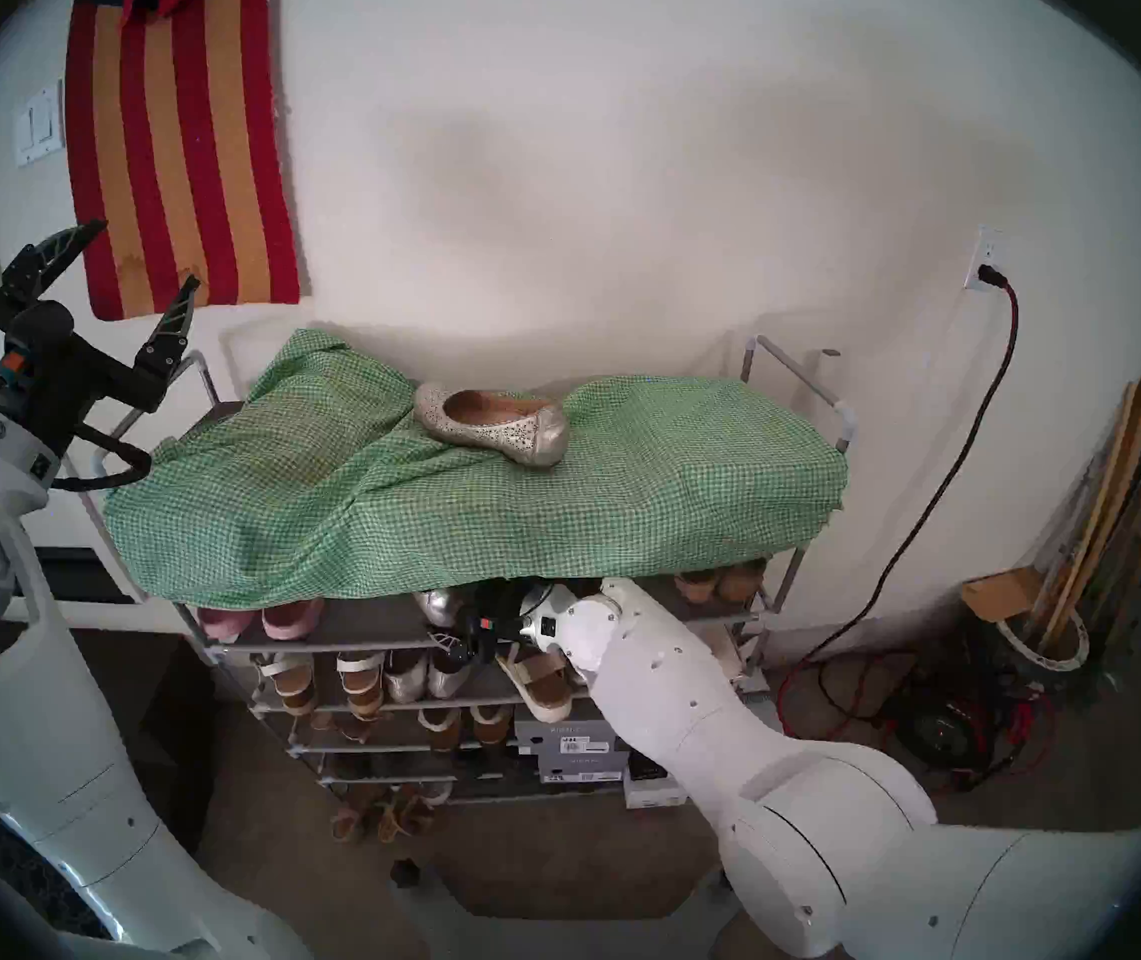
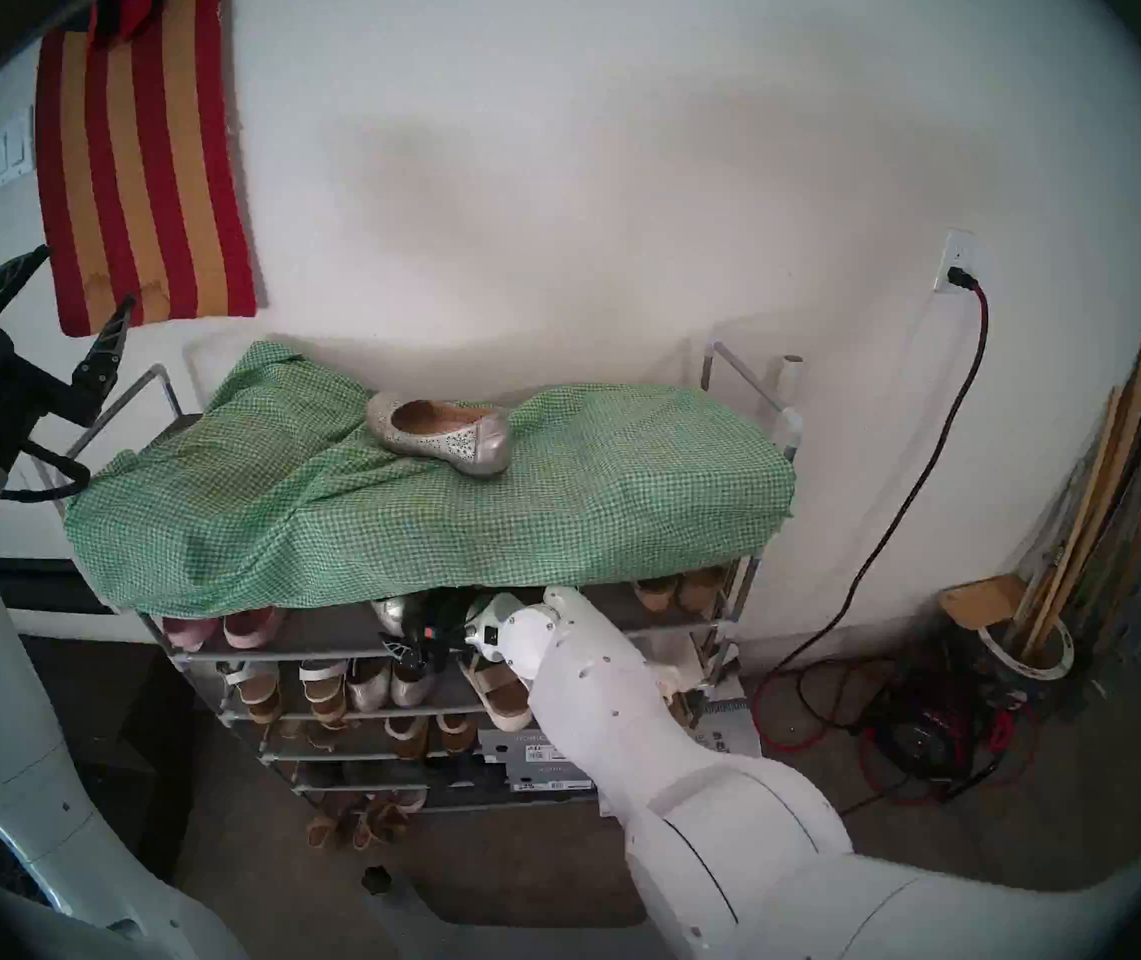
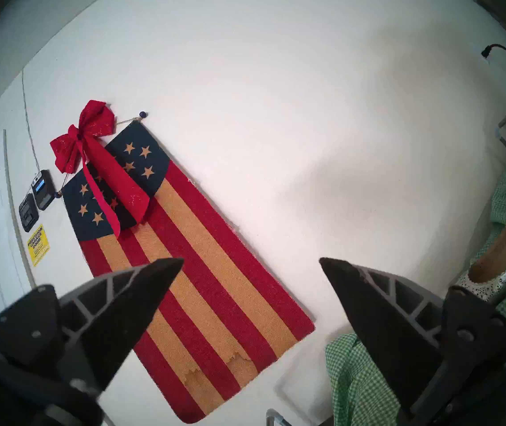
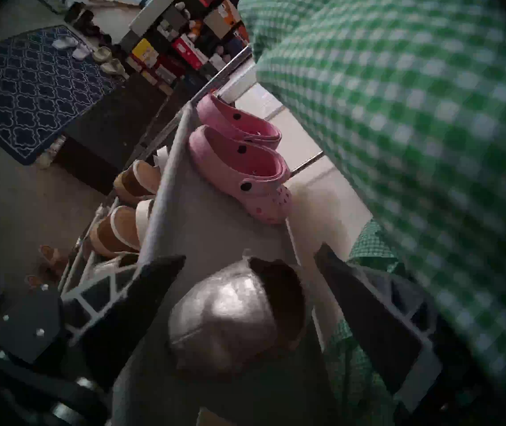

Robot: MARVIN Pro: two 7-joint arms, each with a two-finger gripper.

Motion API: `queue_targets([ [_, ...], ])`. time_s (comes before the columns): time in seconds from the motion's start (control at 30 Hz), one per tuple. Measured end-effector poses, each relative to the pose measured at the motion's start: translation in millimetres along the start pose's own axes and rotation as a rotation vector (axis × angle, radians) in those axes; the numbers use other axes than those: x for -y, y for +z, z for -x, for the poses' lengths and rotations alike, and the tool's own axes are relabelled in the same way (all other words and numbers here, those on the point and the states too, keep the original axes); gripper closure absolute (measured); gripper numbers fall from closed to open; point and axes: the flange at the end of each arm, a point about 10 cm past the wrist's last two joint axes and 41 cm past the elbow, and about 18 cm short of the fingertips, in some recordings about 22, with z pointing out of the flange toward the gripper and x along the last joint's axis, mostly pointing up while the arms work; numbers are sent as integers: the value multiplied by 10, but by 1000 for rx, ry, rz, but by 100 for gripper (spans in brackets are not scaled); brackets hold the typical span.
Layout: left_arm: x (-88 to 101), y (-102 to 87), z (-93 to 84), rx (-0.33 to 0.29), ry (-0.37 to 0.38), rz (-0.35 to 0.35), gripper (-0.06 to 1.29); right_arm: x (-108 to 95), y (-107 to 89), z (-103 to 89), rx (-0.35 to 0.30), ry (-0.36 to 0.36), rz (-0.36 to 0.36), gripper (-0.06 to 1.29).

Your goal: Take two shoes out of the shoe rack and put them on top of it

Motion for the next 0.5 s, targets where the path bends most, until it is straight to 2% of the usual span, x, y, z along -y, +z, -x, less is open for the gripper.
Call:
queue_targets([
  [0.23,0,0,0,0,0,0,-4,35,-13,-59,-17,13,-18,-1],
  [0.5,1,0,0,0,0,0,-4,17,-2,1,22,41,-23,-1],
])
